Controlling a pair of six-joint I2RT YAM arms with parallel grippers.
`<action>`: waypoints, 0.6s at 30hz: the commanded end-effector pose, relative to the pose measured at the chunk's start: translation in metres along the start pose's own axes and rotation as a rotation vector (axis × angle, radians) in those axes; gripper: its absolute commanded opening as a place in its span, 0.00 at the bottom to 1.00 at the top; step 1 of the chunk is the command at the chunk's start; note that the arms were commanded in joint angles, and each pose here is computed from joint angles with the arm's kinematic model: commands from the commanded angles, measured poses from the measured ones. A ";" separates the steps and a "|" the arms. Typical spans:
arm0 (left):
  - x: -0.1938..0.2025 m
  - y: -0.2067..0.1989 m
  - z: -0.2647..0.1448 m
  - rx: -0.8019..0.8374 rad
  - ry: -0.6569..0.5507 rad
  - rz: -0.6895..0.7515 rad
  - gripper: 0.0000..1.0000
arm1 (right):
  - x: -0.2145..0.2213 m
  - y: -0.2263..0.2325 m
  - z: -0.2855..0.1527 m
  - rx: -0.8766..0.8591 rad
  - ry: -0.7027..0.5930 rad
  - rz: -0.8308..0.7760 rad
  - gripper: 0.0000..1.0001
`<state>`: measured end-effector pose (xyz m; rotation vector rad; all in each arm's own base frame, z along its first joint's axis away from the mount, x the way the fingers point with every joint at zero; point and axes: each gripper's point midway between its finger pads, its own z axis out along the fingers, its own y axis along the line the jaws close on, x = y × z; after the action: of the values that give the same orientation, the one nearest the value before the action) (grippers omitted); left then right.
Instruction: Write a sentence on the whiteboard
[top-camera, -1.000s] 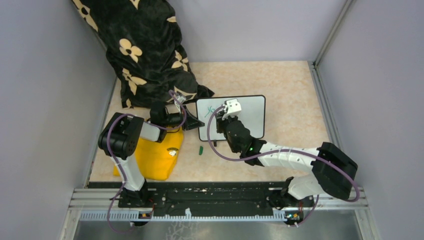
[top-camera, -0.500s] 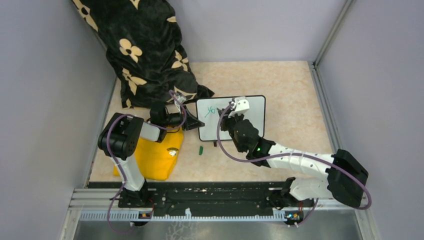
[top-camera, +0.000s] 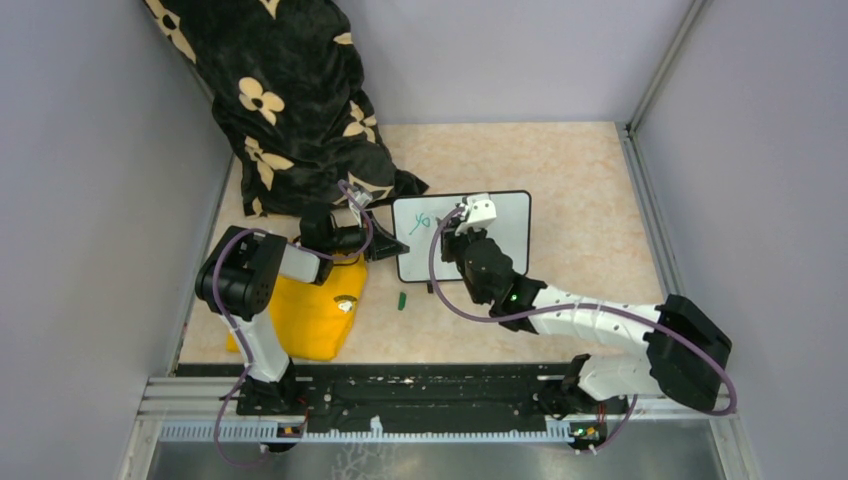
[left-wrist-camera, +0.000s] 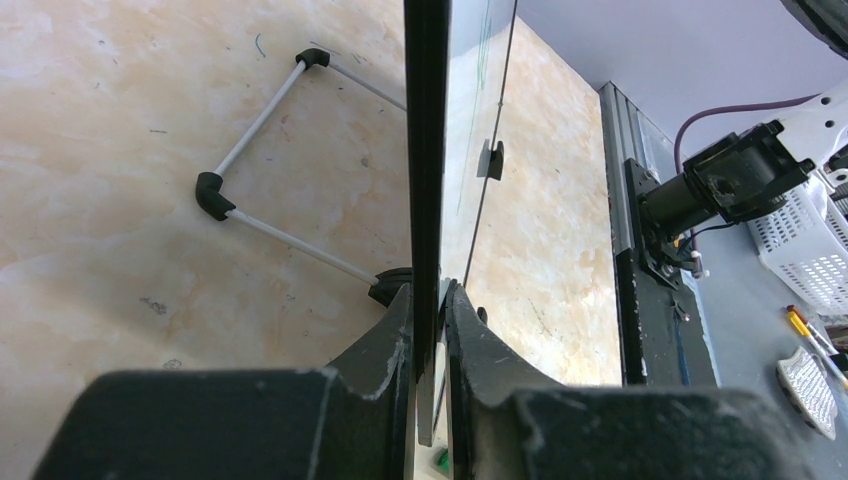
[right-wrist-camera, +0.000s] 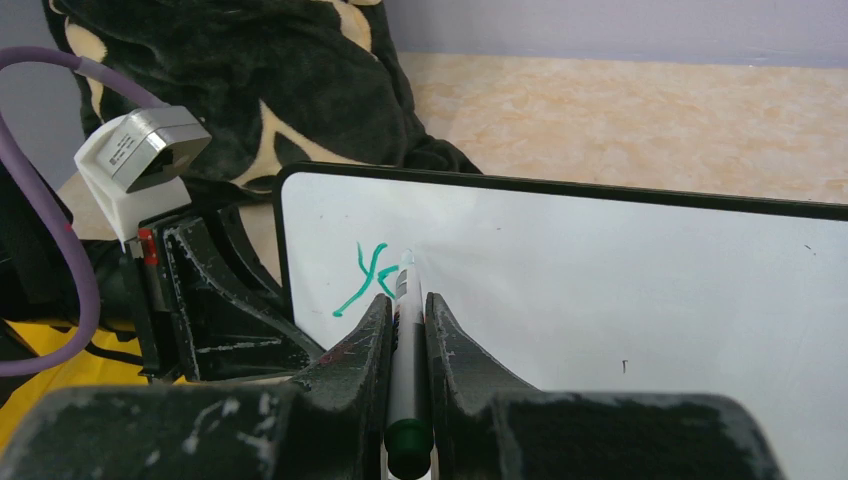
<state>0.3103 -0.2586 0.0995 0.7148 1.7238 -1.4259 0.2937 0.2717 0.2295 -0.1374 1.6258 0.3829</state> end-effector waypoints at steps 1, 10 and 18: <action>0.006 0.009 0.004 -0.041 0.011 0.016 0.00 | -0.014 -0.005 0.006 0.031 -0.049 0.037 0.00; 0.007 0.009 0.004 -0.042 0.012 0.016 0.00 | -0.002 -0.010 0.010 0.043 -0.025 0.030 0.00; 0.006 0.009 0.004 -0.041 0.012 0.017 0.00 | 0.010 -0.014 0.005 0.046 0.005 0.025 0.00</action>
<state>0.3102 -0.2586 0.0993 0.7148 1.7243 -1.4259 0.3018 0.2657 0.2185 -0.1127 1.6451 0.3476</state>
